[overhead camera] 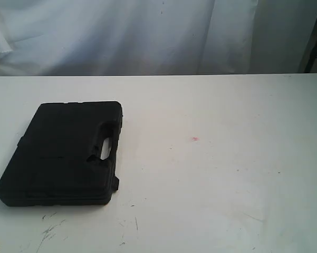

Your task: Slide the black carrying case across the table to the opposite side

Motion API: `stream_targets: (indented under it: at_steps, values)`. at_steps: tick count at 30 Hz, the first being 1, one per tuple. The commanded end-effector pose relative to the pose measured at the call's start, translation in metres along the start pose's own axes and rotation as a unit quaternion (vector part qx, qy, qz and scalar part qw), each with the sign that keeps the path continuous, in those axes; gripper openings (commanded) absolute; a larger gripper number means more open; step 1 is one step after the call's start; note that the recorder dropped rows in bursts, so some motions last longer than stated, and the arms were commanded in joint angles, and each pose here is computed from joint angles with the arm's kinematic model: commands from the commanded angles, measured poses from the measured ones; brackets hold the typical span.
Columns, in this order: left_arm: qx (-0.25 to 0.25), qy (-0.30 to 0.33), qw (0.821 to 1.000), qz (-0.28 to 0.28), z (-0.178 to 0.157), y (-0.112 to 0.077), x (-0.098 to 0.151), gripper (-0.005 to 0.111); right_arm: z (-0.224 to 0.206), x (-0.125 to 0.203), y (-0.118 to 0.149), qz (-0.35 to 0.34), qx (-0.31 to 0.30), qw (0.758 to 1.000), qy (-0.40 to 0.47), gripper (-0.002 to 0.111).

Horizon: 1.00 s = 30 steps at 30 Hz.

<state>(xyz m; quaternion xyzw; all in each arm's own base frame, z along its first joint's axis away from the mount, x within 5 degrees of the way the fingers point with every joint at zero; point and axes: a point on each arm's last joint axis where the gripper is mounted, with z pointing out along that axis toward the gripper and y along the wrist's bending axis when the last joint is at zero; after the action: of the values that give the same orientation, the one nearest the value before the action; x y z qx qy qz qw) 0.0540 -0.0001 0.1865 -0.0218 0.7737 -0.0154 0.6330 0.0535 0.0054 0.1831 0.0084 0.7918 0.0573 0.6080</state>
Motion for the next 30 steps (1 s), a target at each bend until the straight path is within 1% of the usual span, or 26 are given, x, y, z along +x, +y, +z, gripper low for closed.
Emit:
stream_targets:
  at_steps: [1, 26, 28, 30]
  values:
    - [0.003, 0.000, 1.000, -0.003, 0.0005, -0.0005, -0.0009, 0.000, -0.0001, 0.0005, -0.0003, -0.002, 0.001, 1.000, -0.003, 0.000]
    - [0.000, -0.001, 1.000, 0.007, 0.0005, 0.0000, -0.0011, 0.000, -0.0001, 0.0005, -0.0003, -0.001, 0.001, 1.000, -0.003, 0.000]
    - [0.001, -0.015, 1.000, 0.005, 0.0004, -0.0001, -0.0035, 0.000, -0.0001, 0.0005, -0.0003, -0.001, 0.001, 1.000, -0.003, 0.000]
    - [0.004, -0.053, 0.999, -0.004, -0.0001, -0.0007, -0.0105, 0.000, -0.0001, 0.0005, -0.0003, -0.001, 0.001, 1.000, -0.003, 0.000]
